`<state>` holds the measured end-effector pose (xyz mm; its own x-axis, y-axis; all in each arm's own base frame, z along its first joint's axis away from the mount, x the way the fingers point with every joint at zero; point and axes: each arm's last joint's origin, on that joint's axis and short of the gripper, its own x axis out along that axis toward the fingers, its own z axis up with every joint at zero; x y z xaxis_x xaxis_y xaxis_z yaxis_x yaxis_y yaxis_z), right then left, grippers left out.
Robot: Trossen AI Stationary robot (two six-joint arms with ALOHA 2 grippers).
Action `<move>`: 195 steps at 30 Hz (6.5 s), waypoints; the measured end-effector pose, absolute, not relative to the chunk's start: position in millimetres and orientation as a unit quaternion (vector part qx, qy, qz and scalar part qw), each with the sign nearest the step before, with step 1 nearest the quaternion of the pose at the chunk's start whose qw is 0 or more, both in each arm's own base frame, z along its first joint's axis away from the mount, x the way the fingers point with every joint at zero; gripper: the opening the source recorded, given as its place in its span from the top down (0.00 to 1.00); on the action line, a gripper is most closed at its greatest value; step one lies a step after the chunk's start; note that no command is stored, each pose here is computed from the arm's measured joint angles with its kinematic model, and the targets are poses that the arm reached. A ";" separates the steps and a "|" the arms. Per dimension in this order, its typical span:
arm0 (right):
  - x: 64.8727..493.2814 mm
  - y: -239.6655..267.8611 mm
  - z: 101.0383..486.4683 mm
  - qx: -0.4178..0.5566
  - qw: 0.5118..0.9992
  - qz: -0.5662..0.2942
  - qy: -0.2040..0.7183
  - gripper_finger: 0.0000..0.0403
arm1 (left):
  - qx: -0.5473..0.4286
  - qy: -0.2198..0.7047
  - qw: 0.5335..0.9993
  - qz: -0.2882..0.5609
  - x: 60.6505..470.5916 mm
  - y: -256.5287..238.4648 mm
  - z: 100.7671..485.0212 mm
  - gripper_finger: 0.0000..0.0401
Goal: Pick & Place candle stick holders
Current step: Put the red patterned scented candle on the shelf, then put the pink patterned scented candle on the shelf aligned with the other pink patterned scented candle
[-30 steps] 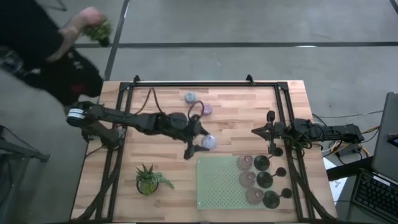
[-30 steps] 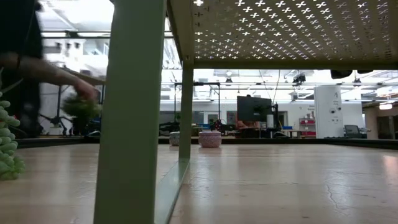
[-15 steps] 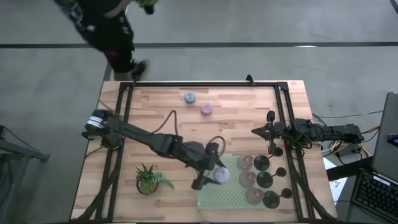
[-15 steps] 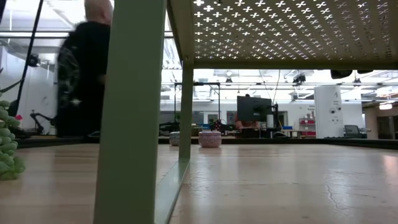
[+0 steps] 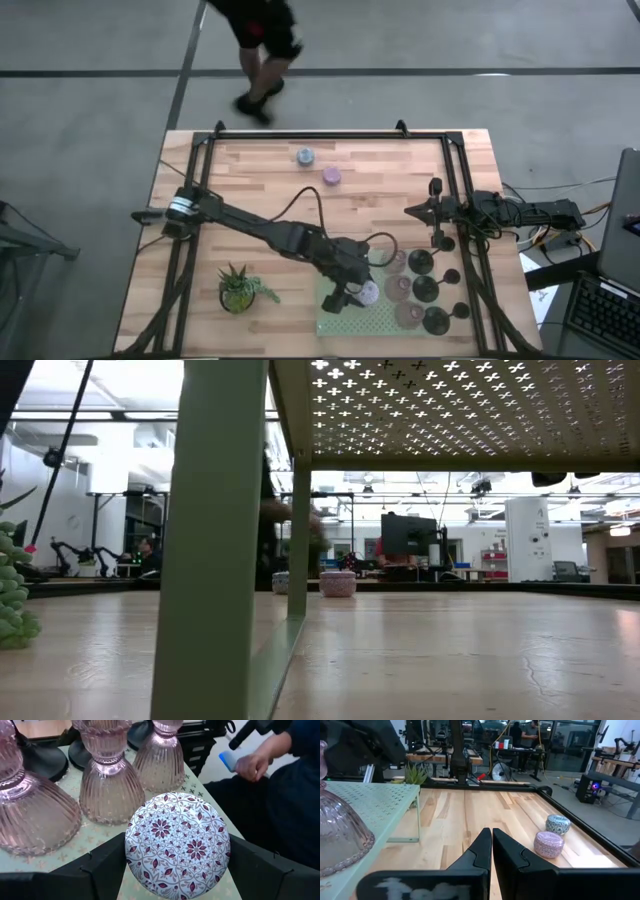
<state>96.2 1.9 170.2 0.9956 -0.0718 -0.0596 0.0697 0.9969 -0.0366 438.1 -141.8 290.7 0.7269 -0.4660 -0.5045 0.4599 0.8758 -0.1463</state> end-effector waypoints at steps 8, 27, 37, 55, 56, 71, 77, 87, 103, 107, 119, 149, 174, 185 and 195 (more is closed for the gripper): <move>96.2 1.9 170.3 -0.017 0.999 -0.035 0.029 0.98 | -0.013 0.266 0.928 -0.262 439.3 -155.7 286.9 0.24; 96.2 1.9 170.3 -0.016 0.999 -0.036 0.030 0.98 | -0.004 0.268 0.930 -0.250 432.9 -174.3 284.8 0.24; 96.2 1.9 170.3 -0.017 0.999 -0.036 0.030 0.98 | 0.014 0.286 0.912 -0.294 428.9 -176.0 275.5 0.24; 96.2 1.9 170.3 -0.016 0.999 -0.036 0.030 0.98 | 0.029 0.253 0.922 -0.293 432.4 -175.3 275.4 0.16; 96.2 1.9 170.3 -0.017 0.999 -0.036 0.030 0.98 | 0.030 0.249 0.923 -0.293 432.7 -175.4 275.8 0.16; 96.2 1.8 170.5 -0.017 0.999 -0.036 0.029 0.98 | 0.055 0.257 0.919 -0.295 416.4 -169.1 297.7 0.15; 96.3 1.9 170.5 -0.016 0.999 -0.035 0.029 0.98 | 0.056 0.309 0.914 -0.257 409.2 -164.9 293.0 0.16; 96.3 1.9 170.5 -0.016 0.999 -0.036 0.029 0.98 | 0.048 0.325 0.920 -0.214 408.4 -161.9 274.7 0.27; 96.2 1.9 170.4 -0.017 0.999 -0.036 0.029 0.98 | 0.064 0.306 0.931 -0.190 414.0 -152.8 275.5 0.28; 96.2 1.9 170.4 -0.017 0.999 -0.035 0.029 0.98 | 0.071 0.321 0.926 -0.186 410.0 -145.2 279.0 0.28; 96.3 1.9 170.3 -0.016 0.999 -0.035 0.030 0.98 | 0.115 0.329 0.929 -0.126 387.6 -109.7 316.0 0.27; 96.2 1.9 170.4 -0.017 0.999 -0.036 0.029 0.98 | 0.101 0.460 0.849 0.239 357.5 108.8 234.7 0.27; 96.2 1.9 170.3 -0.017 0.999 -0.036 0.029 0.98 | 0.042 0.385 0.893 0.230 371.2 98.8 236.9 0.23; 96.2 1.8 170.4 -0.016 0.999 -0.036 0.029 0.98 | -0.004 0.399 0.902 0.163 369.3 93.7 225.0 0.08; 96.2 1.9 170.4 -0.017 0.999 -0.036 0.029 0.98 | 0.000 0.404 0.907 0.121 359.0 96.7 198.8 0.09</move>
